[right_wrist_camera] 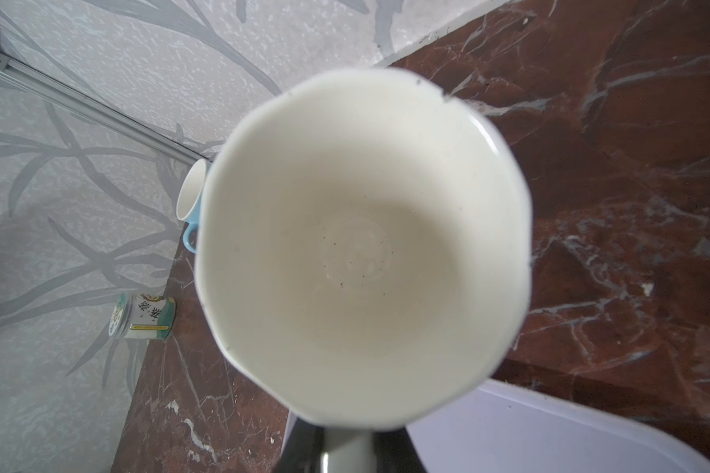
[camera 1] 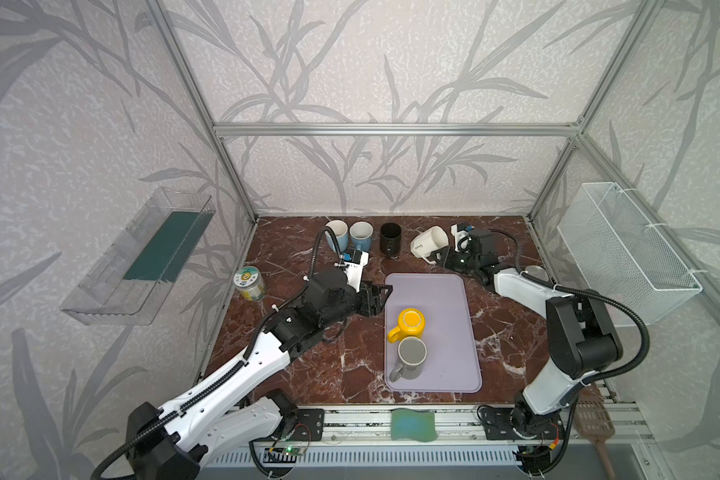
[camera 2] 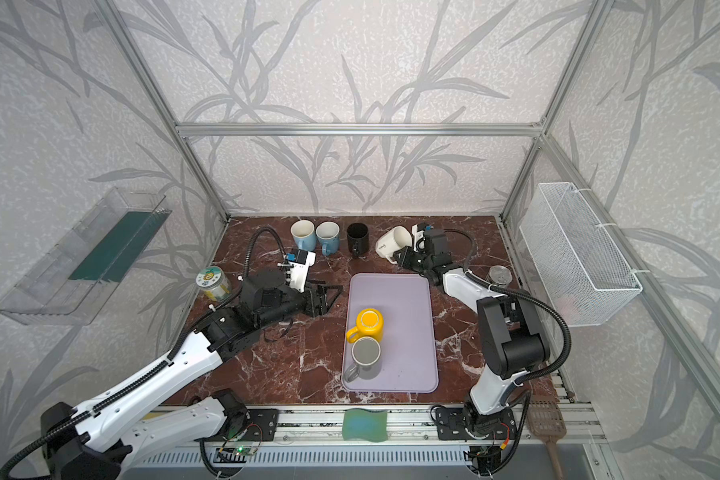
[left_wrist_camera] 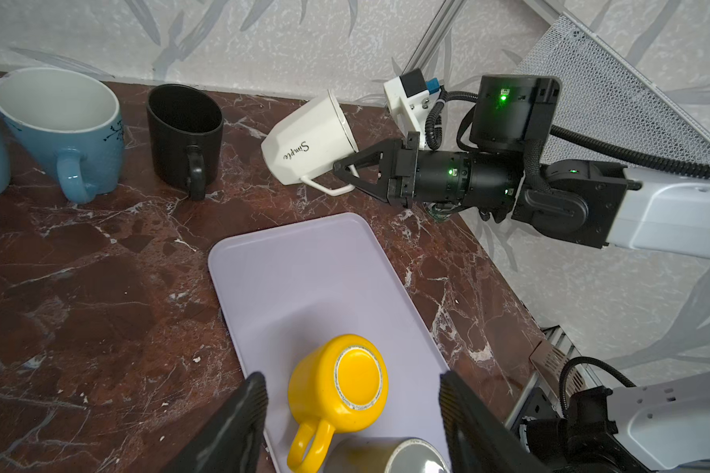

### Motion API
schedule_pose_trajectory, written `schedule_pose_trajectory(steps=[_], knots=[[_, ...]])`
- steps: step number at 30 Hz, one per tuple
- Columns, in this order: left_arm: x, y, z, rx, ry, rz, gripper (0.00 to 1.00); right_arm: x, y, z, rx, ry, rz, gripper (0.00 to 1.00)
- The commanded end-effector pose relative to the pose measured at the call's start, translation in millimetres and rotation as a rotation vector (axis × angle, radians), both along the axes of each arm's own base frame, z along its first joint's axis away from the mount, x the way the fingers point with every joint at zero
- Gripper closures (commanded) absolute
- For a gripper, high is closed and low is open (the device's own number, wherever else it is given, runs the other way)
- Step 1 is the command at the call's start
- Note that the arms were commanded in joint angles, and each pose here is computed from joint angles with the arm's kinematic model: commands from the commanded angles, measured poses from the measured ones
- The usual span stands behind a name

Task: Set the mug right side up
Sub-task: 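Carry the white mug toward the far mugs with the right gripper while the left withdraws, then lower the white mug upright beside the black mug with the right gripper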

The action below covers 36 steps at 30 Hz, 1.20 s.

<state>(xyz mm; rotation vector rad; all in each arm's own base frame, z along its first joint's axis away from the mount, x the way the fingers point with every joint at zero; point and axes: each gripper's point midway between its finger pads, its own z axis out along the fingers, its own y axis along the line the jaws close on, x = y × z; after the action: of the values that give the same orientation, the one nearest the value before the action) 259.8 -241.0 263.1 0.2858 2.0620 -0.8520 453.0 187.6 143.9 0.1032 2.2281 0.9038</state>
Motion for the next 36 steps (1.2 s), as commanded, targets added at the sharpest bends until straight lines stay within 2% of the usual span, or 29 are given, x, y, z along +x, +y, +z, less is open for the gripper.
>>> schedule_pose_trajectory(steps=[1, 27, 36], knots=[[-2, 5, 1, 0.01, -0.005, 0.01, 0.31, 24, 3, 35, -0.007, -0.138, 0.003, 1.0], [-8, 18, 5, 0.04, -0.012, 0.034, 0.31, 56, 20, 2, -0.205, -0.083, 0.014, 1.0], [-13, 28, 4, 0.065, -0.012, 0.049, 0.31, 58, 40, -6, -0.394, -0.089, 0.013, 1.0]])
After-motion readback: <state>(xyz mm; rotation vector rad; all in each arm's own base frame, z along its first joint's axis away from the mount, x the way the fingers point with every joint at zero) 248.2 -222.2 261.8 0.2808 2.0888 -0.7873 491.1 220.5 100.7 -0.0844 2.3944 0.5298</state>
